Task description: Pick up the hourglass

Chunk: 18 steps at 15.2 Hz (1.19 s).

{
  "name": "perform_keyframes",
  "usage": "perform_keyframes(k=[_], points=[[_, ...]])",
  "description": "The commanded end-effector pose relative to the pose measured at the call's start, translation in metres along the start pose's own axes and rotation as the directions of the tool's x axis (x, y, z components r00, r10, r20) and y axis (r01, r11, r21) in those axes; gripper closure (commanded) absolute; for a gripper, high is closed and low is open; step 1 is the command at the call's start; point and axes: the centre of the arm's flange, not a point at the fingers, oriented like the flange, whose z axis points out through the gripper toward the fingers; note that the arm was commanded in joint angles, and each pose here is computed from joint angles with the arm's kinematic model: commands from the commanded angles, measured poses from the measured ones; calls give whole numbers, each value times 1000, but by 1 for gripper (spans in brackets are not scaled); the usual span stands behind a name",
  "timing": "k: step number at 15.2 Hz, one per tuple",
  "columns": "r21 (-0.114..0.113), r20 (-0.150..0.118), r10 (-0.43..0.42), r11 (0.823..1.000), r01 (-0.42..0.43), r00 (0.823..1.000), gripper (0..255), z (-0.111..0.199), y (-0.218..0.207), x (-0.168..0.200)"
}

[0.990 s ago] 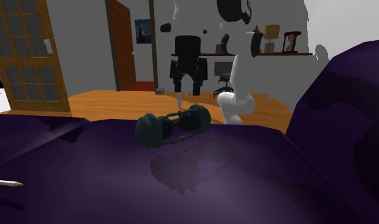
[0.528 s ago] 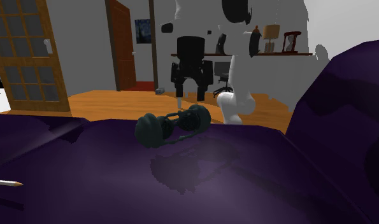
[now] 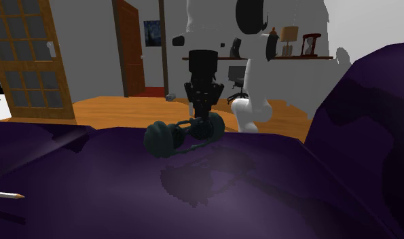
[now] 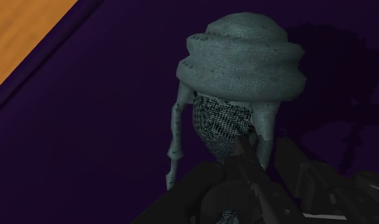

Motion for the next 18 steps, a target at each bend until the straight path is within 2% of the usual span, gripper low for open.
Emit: perform_keyframes(k=[1, 7, 18], points=[[0, 0, 0, 1000, 0, 1000, 255, 0, 0, 0], [0, 0, 0, 1000, 0, 1000, 255, 0, 0, 0], [0, 0, 0, 1000, 0, 1000, 255, -58, -3, 4]])
